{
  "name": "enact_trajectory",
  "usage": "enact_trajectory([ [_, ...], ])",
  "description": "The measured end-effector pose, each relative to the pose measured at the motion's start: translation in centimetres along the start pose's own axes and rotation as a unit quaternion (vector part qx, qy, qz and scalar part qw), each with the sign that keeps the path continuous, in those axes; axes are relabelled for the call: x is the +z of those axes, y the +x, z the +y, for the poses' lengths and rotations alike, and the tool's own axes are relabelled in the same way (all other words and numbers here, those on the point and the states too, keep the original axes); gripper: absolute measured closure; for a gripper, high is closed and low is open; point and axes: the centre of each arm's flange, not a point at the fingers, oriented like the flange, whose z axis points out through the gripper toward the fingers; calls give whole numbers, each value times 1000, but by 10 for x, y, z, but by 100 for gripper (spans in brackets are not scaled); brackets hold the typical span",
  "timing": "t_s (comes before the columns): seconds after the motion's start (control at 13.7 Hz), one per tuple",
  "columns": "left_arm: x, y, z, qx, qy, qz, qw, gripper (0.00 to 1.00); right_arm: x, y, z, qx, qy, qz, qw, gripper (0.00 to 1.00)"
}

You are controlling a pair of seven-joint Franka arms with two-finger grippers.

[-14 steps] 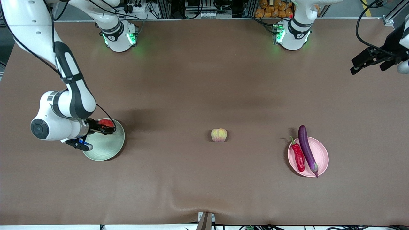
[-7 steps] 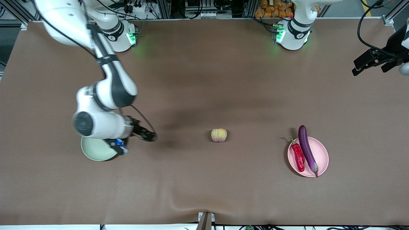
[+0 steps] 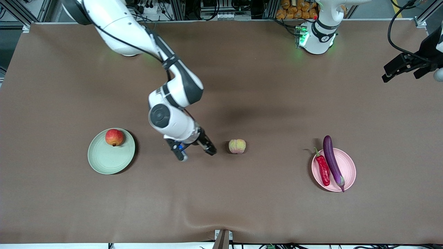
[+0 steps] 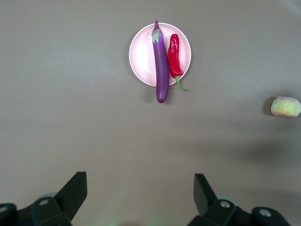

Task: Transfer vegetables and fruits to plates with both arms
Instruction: 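Release the pomegranate and grasp the yellow-green apple with the right gripper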

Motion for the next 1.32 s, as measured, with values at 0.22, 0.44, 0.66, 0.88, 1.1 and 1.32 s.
enact_trajectory([
  [0.22, -7, 0, 0, 0, -1, 8, 1000, 0, 26, -26, -11, 6, 24, 0, 1000, 0],
  [0.44, -10, 1, -1, -1, -2, 12, 1000, 0, 58, -34, -11, 4, 44, 7, 999, 0],
  [0.66, -10, 1, -3, -3, -2, 12, 1000, 0, 84, -39, -7, 1, 52, 16, 999, 0],
  [0.88, -10, 1, -4, -4, -2, 12, 1000, 0, 94, -39, -7, 8, 68, 20, 997, 0],
  [1.1, -10, 1, -4, -4, -2, 12, 1000, 0, 119, -45, 0, 9, 63, 21, 998, 0],
  [1.32, -9, 1, -5, -5, -2, 9, 1000, 0, 134, -52, 4, 6, 63, 24, 998, 16],
])
